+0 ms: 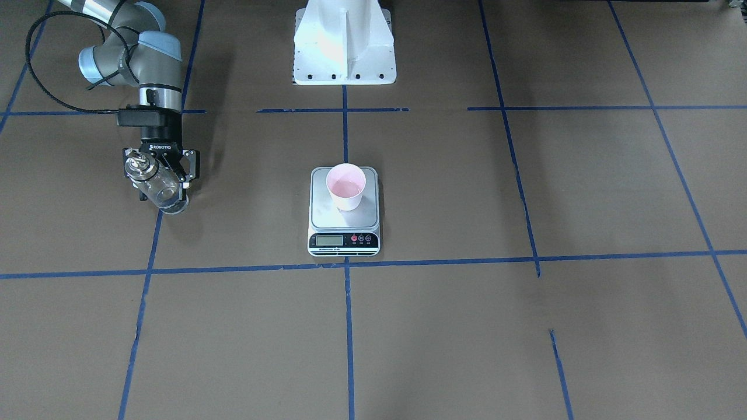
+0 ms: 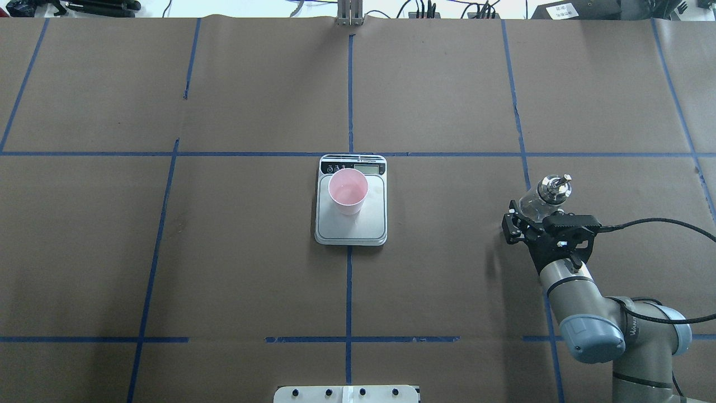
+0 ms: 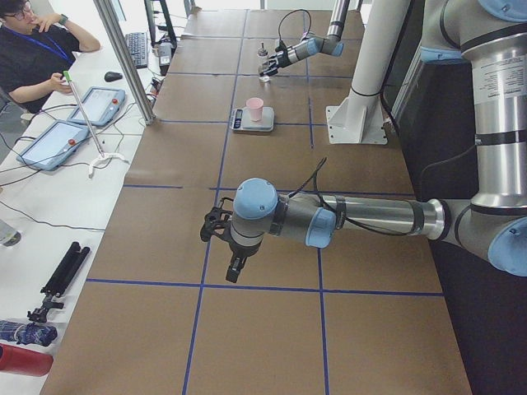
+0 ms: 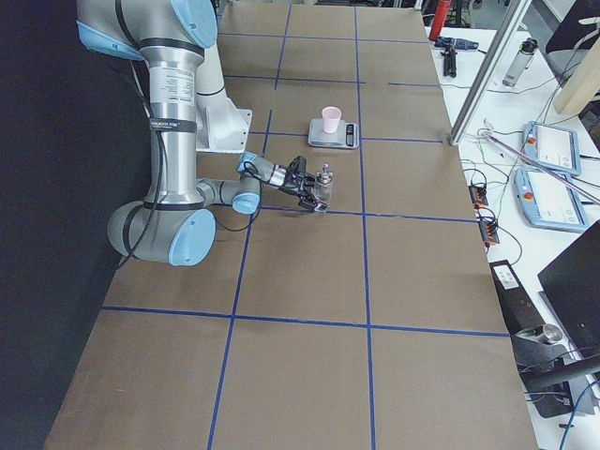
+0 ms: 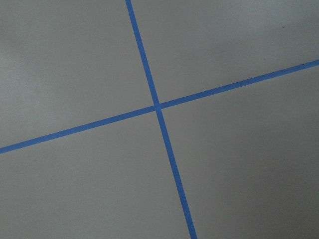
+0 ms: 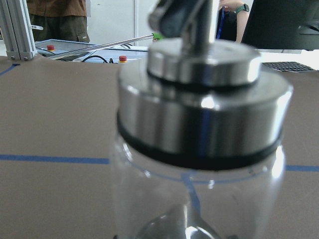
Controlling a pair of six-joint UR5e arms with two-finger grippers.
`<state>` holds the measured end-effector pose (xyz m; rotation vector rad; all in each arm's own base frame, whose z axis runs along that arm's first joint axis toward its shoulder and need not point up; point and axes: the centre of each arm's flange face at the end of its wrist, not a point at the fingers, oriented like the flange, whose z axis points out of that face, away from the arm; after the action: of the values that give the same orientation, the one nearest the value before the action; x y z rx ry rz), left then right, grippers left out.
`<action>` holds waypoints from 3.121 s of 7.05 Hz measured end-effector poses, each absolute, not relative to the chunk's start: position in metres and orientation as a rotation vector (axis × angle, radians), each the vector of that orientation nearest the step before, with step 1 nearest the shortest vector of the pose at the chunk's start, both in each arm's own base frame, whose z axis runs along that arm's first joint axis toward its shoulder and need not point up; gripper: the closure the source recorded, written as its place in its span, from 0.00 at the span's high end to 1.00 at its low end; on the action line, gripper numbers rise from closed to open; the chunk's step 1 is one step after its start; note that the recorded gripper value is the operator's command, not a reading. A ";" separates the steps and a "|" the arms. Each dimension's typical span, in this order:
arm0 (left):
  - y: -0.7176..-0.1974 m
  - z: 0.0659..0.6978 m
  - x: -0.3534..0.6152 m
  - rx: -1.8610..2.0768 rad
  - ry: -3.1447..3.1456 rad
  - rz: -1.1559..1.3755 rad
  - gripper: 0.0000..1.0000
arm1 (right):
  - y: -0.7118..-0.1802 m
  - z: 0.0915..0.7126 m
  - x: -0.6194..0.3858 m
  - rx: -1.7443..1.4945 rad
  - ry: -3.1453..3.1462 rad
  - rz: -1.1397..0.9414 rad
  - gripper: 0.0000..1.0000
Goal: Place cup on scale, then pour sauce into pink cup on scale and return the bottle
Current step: 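Lift the glass bottle with the right gripper toward the scale, then tilt the bottle spout down over the pink cup with the right gripper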
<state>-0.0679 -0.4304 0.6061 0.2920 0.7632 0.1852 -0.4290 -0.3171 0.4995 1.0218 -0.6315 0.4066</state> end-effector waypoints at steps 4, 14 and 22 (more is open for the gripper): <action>-0.430 0.606 -0.068 0.293 0.762 0.185 1.00 | -0.318 0.479 -0.425 1.041 -0.672 0.410 0.00; -0.432 0.601 -0.076 0.299 0.768 0.146 1.00 | -0.331 0.413 -0.436 1.202 -0.436 0.136 0.00; -0.426 0.608 -0.080 0.286 0.765 0.128 1.00 | -0.344 0.318 -0.516 1.253 0.033 -0.079 0.00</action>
<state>-0.0802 -0.4264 0.6080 0.2857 0.7651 0.1283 -0.5157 -0.3437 0.3181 1.2529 0.0332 -0.0788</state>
